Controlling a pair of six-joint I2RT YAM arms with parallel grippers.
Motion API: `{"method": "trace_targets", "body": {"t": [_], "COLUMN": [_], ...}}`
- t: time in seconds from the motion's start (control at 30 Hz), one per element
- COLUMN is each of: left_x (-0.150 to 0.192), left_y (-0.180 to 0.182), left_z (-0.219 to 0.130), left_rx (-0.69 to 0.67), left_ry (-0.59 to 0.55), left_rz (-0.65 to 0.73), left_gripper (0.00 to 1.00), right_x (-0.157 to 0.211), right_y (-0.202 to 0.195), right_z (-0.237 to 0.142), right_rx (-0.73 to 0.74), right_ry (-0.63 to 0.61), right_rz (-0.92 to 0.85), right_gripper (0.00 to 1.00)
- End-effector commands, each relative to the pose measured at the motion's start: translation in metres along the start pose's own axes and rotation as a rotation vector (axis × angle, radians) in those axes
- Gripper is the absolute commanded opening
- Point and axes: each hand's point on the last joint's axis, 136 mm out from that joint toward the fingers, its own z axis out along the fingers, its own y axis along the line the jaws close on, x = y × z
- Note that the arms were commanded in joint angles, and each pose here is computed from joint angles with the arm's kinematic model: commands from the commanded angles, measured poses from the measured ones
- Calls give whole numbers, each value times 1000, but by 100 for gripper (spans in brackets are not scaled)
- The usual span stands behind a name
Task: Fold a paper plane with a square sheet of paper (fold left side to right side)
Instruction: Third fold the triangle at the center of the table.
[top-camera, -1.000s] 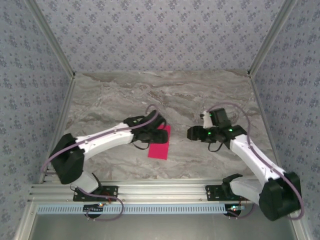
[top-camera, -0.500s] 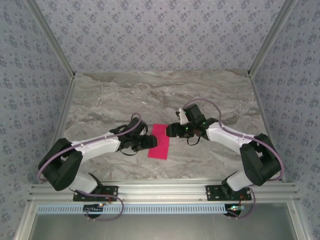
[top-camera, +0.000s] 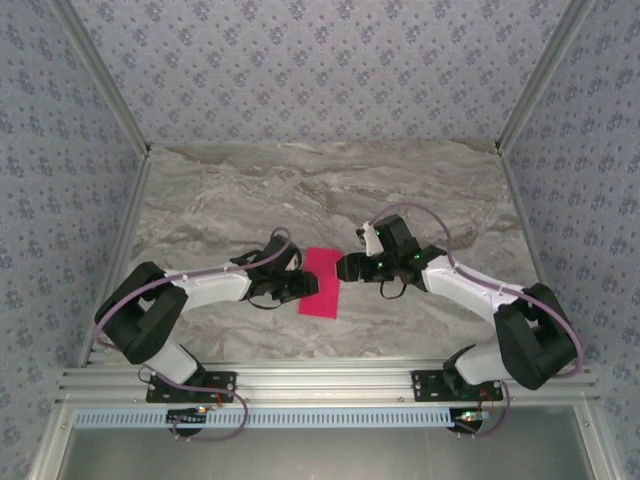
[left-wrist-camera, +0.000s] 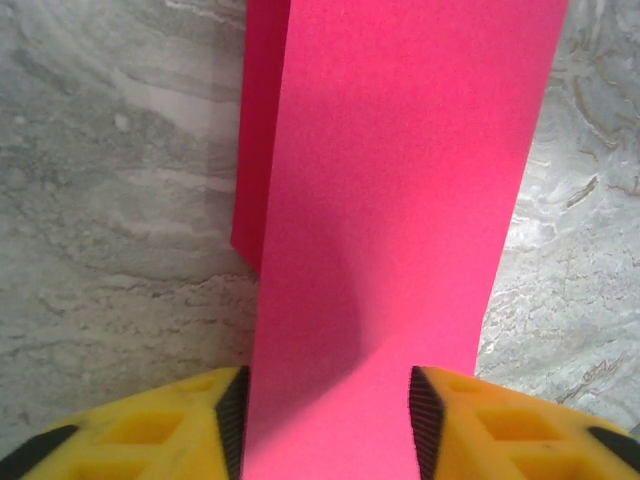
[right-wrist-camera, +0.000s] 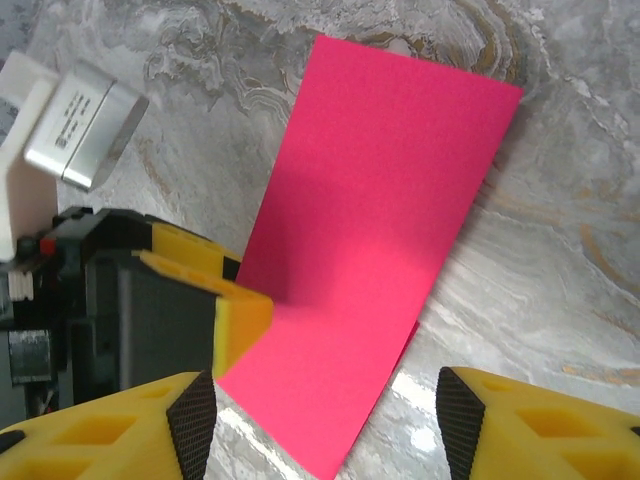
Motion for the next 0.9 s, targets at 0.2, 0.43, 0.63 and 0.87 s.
{"method": "trace_targets", "body": {"t": [0.2,0.43,0.63,0.87], "left_x": [-4,-4,-4,-3], "left_y": [-11,-25,-32,-32], "left_z": [-18,-25,-27,-26], "left_rx": [57,136,182,187], "left_ry": [-44,-58,-58,-50], "left_rz": [-37,-108,-153,-167], "left_gripper": [18,5,1,0], "right_x": [21,46,68,77], "right_y": [3,29,46,62], "right_z": [-21,-27,-18,13], "right_rx": [63,127,233,310], "right_ry": [-155,-326,-334,-288], "right_rz": [-248,-611,-845,-992], "right_gripper": [67,75,77,78]}}
